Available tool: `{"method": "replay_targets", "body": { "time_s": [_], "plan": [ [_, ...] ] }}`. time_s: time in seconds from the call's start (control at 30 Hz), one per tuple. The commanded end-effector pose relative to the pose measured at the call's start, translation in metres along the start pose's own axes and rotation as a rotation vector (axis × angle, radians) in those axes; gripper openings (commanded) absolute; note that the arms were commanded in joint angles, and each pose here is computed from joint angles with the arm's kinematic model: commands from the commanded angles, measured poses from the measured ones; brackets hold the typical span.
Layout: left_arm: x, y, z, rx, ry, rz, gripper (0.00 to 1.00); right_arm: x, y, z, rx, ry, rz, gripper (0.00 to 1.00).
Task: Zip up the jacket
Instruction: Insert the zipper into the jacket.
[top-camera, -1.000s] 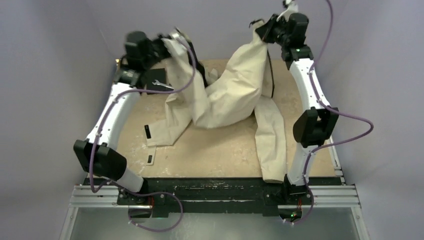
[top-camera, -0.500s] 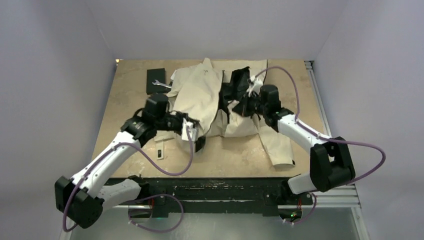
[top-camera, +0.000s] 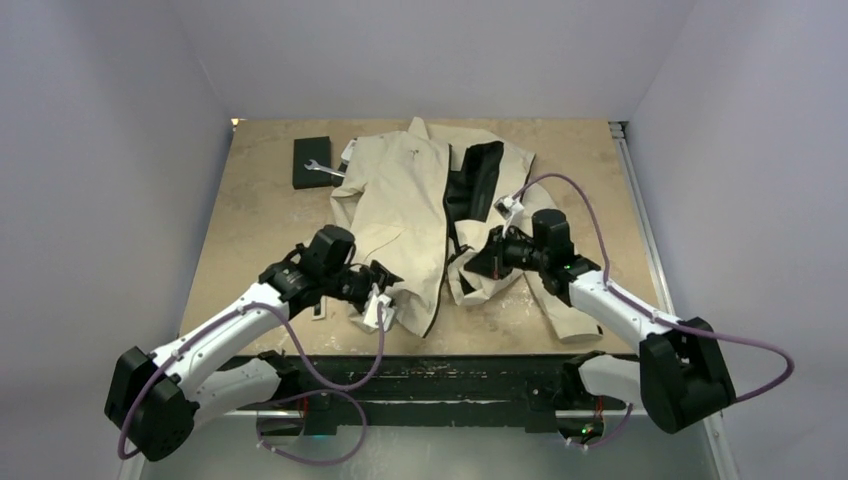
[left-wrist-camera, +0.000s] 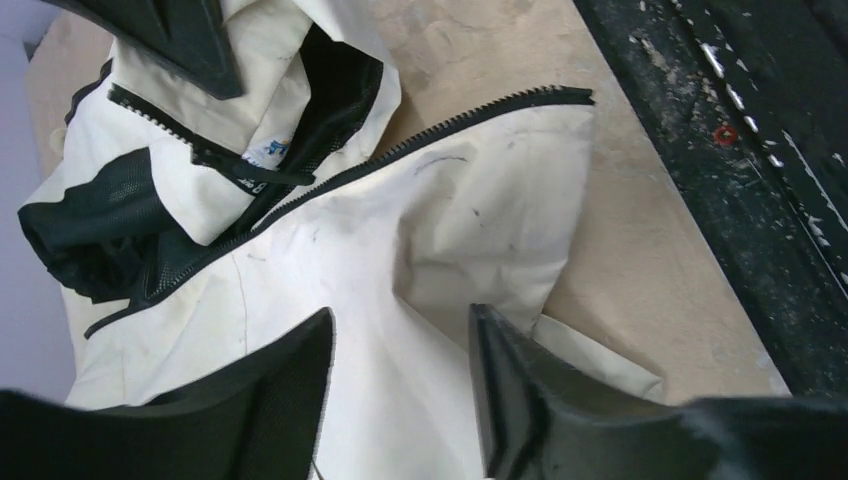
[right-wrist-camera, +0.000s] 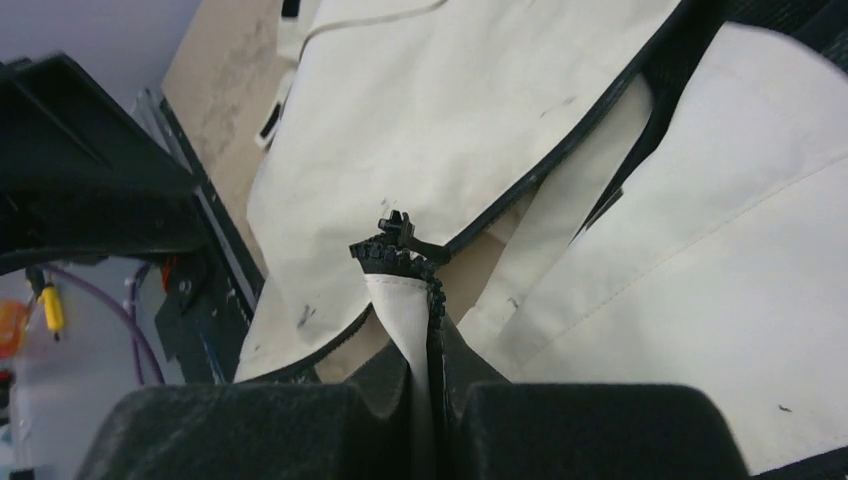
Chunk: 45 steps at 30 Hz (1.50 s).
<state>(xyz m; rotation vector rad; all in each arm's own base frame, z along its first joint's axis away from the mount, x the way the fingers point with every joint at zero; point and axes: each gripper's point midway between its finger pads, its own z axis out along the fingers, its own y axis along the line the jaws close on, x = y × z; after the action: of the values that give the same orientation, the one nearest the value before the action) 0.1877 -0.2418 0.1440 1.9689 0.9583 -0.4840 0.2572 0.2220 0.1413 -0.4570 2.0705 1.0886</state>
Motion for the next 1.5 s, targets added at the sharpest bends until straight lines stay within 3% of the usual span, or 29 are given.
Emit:
{"method": "replay_targets", "body": {
  "time_s": [0.0,0.07,0.3,0.53,0.73,0.93,1.1,1.13,1.17,1.23,1.27,1.47],
  "plan": [
    [-0.009,-0.015,-0.001,-0.019,-0.052,0.025,0.6,0.019,0.013,0.009,-0.067,0.087,-0.032,0.0],
    [-0.012,-0.02,0.001,-0.017,-0.071,0.015,0.65,0.023,0.006,0.011,-0.021,0.115,-0.016,0.0],
    [-0.032,-0.018,0.026,-0.045,-0.172,0.072,0.71,0.018,0.006,0.005,0.007,0.106,-0.012,0.0],
    [-0.02,-0.065,0.059,0.171,-0.194,0.308,0.78,0.026,0.007,0.0,0.019,0.141,0.01,0.0],
    [0.0,-0.058,0.084,0.171,-0.141,0.388,0.73,0.026,0.012,-0.001,-0.005,0.146,0.013,0.0],
    [0.008,-0.043,0.092,0.143,-0.101,0.361,0.63,0.026,0.019,-0.005,-0.035,0.146,0.019,0.0],
    [0.004,-0.047,0.09,0.185,-0.113,0.334,0.68,0.023,0.022,-0.004,-0.048,0.151,0.01,0.0],
    [0.004,-0.047,0.091,0.181,-0.114,0.34,0.65,0.021,0.024,-0.005,-0.054,0.149,0.007,0.0],
    [0.006,-0.045,0.092,0.169,-0.111,0.349,0.53,0.02,0.026,-0.005,-0.062,0.148,0.004,0.0],
    [0.01,-0.034,0.096,0.105,-0.094,0.37,0.19,0.018,0.029,-0.007,-0.073,0.147,-0.003,0.0],
    [0.011,-0.026,0.097,0.059,-0.082,0.381,0.14,0.018,0.03,-0.008,-0.073,0.148,-0.006,0.0],
    [0.02,-0.005,0.089,-0.032,0.007,0.344,0.18,0.019,0.033,-0.013,-0.074,0.154,-0.013,0.0]
  ]
}}
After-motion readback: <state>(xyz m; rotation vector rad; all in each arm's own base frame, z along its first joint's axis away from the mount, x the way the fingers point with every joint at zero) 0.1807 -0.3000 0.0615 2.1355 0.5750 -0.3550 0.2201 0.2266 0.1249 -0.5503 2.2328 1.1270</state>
